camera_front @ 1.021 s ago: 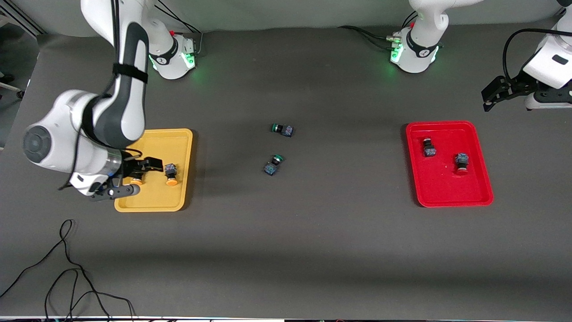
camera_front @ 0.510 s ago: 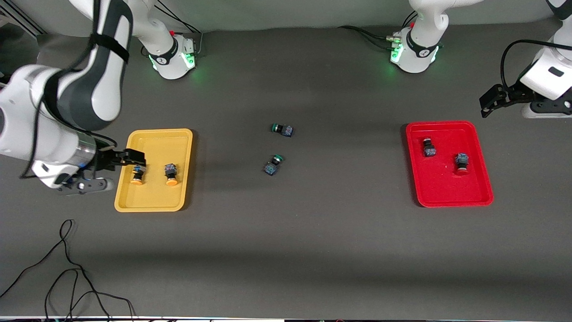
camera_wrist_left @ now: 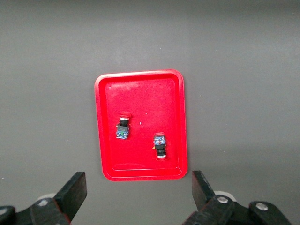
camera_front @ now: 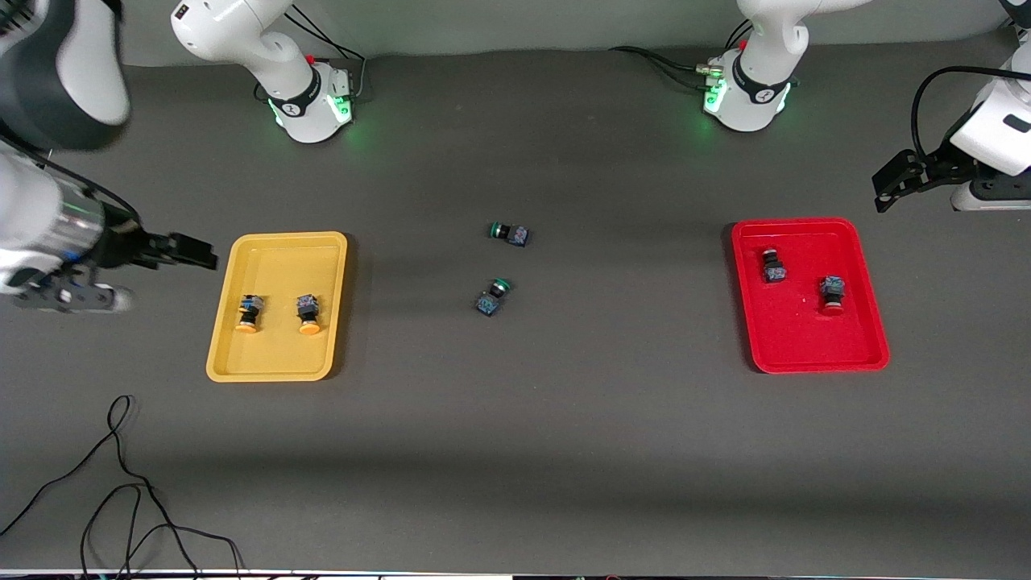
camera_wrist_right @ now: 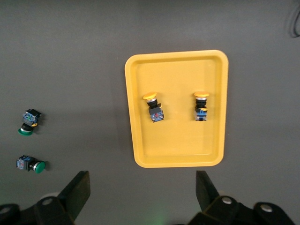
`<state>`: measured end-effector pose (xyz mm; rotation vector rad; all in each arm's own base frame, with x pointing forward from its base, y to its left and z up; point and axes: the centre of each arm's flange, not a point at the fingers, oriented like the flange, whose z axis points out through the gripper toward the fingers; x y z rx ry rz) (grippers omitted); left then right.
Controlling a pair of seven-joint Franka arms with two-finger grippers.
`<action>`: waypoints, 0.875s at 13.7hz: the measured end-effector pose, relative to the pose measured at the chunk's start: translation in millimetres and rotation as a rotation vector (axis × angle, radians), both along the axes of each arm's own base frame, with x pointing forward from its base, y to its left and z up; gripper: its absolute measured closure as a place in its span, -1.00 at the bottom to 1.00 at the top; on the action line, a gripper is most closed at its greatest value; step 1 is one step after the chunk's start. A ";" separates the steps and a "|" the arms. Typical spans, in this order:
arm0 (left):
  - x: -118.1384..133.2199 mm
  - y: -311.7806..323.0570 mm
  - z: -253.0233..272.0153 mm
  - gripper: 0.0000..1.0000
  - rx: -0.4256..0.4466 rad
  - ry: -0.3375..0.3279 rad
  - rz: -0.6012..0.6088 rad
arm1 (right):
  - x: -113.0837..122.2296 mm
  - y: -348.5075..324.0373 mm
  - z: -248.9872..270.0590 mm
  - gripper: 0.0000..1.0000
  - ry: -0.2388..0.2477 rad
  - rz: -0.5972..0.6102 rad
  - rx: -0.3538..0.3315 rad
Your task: Place red and yellow buttons in trays
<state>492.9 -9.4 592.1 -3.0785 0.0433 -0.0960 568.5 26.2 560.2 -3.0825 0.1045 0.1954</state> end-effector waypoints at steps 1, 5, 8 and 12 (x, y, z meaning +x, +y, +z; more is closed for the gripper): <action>0.2 0.1 -0.5 -1.00 0.000 0.001 0.000 | -4.9 -5.7 9.3 -1.00 -0.014 0.003 0.001; 1.6 0.4 -5.4 -1.00 -0.001 0.018 0.001 | -16.9 -35.8 30.7 -1.00 -0.047 -0.028 0.004; -0.9 -1.6 -6.5 -1.00 0.000 0.042 -0.002 | -24.1 -55.1 43.7 -1.00 -0.069 -0.058 -0.009; 0.0 -3.1 -0.4 -1.00 0.000 0.030 -0.005 | -27.0 -63.1 46.7 -1.00 -0.074 -0.063 -0.014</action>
